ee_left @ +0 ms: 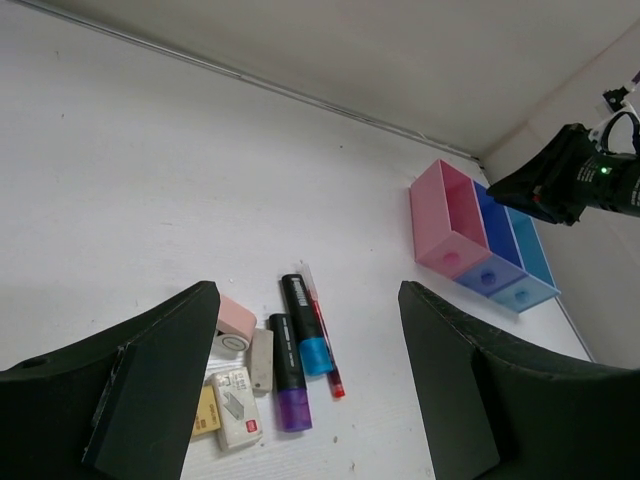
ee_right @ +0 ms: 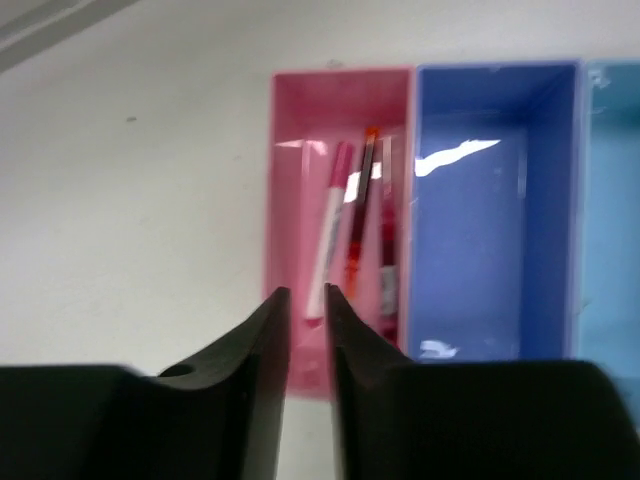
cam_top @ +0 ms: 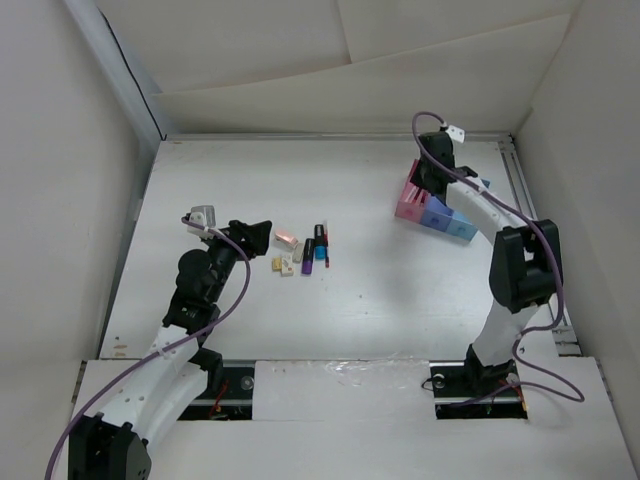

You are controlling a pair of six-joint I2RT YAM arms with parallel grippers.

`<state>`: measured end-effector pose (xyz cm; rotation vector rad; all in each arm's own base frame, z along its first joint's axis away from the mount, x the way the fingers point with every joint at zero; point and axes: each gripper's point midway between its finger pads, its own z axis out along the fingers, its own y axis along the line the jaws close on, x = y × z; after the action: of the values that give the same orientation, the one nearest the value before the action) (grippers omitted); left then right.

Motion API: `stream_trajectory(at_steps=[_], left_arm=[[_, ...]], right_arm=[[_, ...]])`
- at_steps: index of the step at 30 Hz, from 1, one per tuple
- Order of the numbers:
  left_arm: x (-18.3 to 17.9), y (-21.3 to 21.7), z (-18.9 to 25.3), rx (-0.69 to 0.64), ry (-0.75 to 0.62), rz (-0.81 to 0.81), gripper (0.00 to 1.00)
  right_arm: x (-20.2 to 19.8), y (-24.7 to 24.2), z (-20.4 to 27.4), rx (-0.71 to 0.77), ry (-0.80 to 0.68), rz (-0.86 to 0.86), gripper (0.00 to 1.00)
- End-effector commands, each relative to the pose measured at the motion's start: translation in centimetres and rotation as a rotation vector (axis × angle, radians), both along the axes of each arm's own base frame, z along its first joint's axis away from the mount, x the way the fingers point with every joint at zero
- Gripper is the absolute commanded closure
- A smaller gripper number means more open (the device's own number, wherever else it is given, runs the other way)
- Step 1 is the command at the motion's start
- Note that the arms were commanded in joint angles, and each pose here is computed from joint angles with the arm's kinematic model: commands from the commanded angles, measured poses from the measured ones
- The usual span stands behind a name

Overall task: Sort the stationery into containers
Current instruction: Pick up the pen from the center of the board.

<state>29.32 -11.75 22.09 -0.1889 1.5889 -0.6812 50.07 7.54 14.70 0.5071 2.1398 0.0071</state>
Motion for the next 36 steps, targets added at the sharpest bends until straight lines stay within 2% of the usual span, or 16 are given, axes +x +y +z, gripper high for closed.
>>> stream_trajectory(at_steps=[1, 3, 5, 7, 10, 11, 13, 15, 18, 20, 27, 32, 36], left_arm=[[0.0, -0.5, 3.3, -0.033, -0.086, -0.022, 0.31], [-0.1, -0.4, 3.6, -0.035, -0.095, -0.022, 0.31], [-0.1, -0.4, 3.4, -0.033, -0.086, -0.022, 0.31], [-0.1, -0.4, 3.4, -0.033, -0.086, -0.022, 0.31], [-0.2, -0.4, 3.7, -0.035, -0.095, -0.022, 0.31], [-0.2, -0.4, 3.7, -0.035, -0.095, -0.022, 0.31], [-0.2, -0.4, 3.7, -0.035, -0.095, -0.022, 0.31], [-0.4, -0.3, 3.9, -0.038, -0.104, -0.022, 0.31], [-0.4, -0.3, 3.9, -0.038, -0.104, -0.022, 0.31], [-0.5, -0.3, 4.0, -0.038, -0.104, -0.022, 0.31], [-0.6, -0.4, 4.0, -0.038, -0.104, -0.031, 0.31], [-0.6, -0.4, 4.0, -0.038, -0.104, -0.031, 0.31], [-0.7, -0.4, 4.2, -0.04, -0.113, -0.031, 0.31]], right_arm=[[-1.7, 4.6, 3.7, 0.048, -0.089, 0.115, 0.78], [-3.5, 9.2, 3.3, 0.065, -0.081, 0.225, 0.91], [-5.1, 12.7, 1.9, 0.055, -0.054, 0.317, 0.99], [-7.7, 17.9, 0.8, 0.05, -0.029, 0.434, 0.99], [-10.6, 22.4, -2.0, -0.003, 0.024, 0.533, 0.88], [-11.3, 23.9, -3.0, -0.01, 0.04, 0.554, 0.73], [-11.1, 24.7, -3.6, -0.013, 0.046, 0.563, 0.64], [-11.3, 25.5, -5.0, -0.013, 0.077, 0.571, 0.61], [-10.8, 26.6, -5.3, -0.013, 0.076, 0.581, 0.62], [-10.9, 26.5, -7.2, -0.027, 0.116, 0.574, 0.65], [-10.7, 26.6, -8.6, -0.049, 0.127, 0.542, 0.77], [-10.3, 26.8, -9.3, -0.059, 0.132, 0.535, 0.77], [-10.1, 26.8, -10.0, -0.063, 0.138, 0.522, 0.71]])
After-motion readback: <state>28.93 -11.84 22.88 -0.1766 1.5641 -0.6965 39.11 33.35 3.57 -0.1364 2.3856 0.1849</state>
